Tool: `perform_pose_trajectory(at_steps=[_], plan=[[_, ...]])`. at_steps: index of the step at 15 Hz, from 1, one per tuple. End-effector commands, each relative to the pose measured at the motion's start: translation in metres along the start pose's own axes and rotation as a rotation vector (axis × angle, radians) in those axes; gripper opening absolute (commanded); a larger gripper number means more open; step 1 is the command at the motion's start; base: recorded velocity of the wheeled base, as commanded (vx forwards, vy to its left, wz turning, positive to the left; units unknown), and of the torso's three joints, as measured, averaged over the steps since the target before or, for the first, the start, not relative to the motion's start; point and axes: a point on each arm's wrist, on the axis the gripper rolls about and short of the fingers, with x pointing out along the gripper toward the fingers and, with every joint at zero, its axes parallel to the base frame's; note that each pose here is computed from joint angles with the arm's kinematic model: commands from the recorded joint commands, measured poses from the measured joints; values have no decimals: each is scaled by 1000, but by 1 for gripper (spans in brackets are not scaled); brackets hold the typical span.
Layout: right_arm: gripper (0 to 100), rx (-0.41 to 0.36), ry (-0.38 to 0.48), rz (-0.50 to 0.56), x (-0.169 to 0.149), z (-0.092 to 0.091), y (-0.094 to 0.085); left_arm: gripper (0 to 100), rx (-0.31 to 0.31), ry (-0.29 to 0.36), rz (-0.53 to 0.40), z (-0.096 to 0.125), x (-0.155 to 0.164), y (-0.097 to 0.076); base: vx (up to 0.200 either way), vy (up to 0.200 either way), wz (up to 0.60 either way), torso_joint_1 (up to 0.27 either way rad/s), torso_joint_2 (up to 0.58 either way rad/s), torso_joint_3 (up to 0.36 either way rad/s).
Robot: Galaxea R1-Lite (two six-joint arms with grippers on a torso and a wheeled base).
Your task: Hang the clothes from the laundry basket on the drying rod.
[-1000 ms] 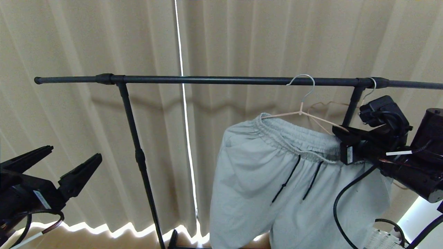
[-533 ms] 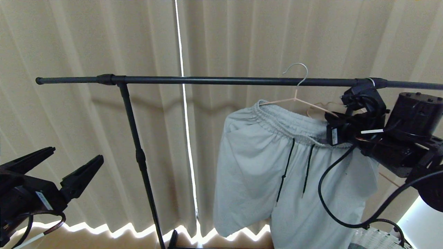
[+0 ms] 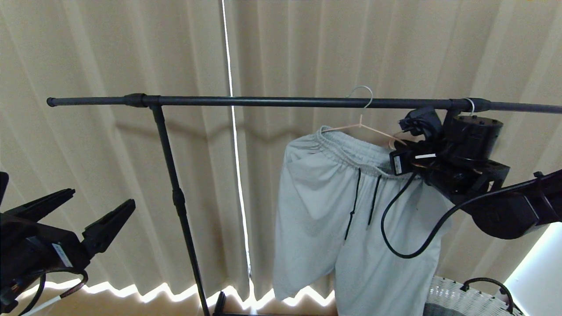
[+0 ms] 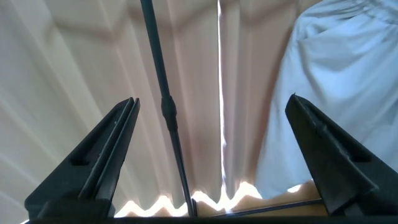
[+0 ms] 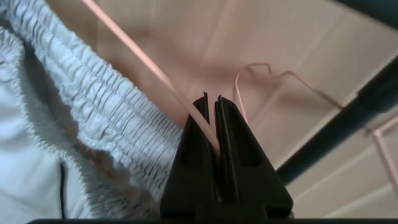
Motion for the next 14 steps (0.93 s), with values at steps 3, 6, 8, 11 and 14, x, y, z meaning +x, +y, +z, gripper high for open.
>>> perform_pose_trajectory(at_steps=[3,6,8,11,14], plan=[[0,-11,29,11,4,-10,6,100,0,5,0,-1,0,0,0,0,0,0,0,0],[0,-16,31,43,-3,-12,15,100,1,8,-1,-2,0,0,0,0,0,0,0,0],[0,-19,25,71,-12,-10,22,100,1,8,-1,-2,0,0,0,0,0,0,0,0],[0,-17,9,86,-15,-6,24,100,1,8,-1,-2,0,0,0,0,0,0,0,0],[0,-18,3,109,-18,-4,31,100,1,9,-1,-2,0,0,0,0,0,0,0,0]])
